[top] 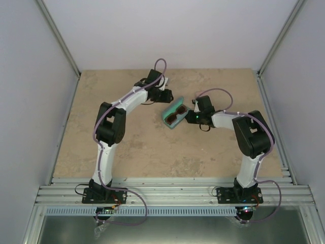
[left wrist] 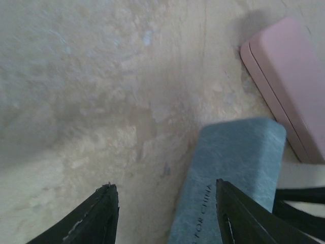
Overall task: Organize the sunglasses
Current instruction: Close the sunglasses case at the center of the board.
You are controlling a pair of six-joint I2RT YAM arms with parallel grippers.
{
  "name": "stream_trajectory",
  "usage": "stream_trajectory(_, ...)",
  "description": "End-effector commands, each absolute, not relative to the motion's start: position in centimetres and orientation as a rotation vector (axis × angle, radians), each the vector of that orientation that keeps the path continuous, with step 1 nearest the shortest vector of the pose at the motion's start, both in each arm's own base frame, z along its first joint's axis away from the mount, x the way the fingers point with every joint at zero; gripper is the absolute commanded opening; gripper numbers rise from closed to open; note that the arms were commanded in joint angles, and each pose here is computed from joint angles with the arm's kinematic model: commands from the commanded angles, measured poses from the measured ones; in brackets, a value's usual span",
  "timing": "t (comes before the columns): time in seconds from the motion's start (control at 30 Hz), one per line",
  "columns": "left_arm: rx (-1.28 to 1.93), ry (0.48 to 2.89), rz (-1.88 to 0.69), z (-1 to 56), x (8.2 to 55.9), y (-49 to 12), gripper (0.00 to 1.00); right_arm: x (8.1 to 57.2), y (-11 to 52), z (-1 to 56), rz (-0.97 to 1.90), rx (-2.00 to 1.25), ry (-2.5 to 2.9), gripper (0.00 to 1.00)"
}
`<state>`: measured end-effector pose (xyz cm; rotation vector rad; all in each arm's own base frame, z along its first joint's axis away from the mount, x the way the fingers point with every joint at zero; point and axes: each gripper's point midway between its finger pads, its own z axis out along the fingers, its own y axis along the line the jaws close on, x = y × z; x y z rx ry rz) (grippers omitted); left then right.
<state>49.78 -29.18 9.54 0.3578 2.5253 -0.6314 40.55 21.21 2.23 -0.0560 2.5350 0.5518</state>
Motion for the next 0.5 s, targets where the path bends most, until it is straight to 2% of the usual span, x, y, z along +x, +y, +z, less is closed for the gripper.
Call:
stream_trajectory(0.0, 0.358, 2.493, -0.865, 10.6, 48.1, -31.3, 0.53, 39.6, 22.2, 0.2, 0.674, -0.097, 2.599, 0.27)
stream_trajectory(0.2, 0.346, 2.489, -1.044, 9.9, 46.7, -32.7, 0.33, 39.5, 23.3, -0.2, 0.771, -0.094, 2.592, 0.26)
stream_trajectory(0.47, 0.301, 2.506, -1.078, 8.9, 46.0, -32.6, 0.29, 39.3, 23.7, -0.8, 0.81, -0.073, 2.614, 0.24)
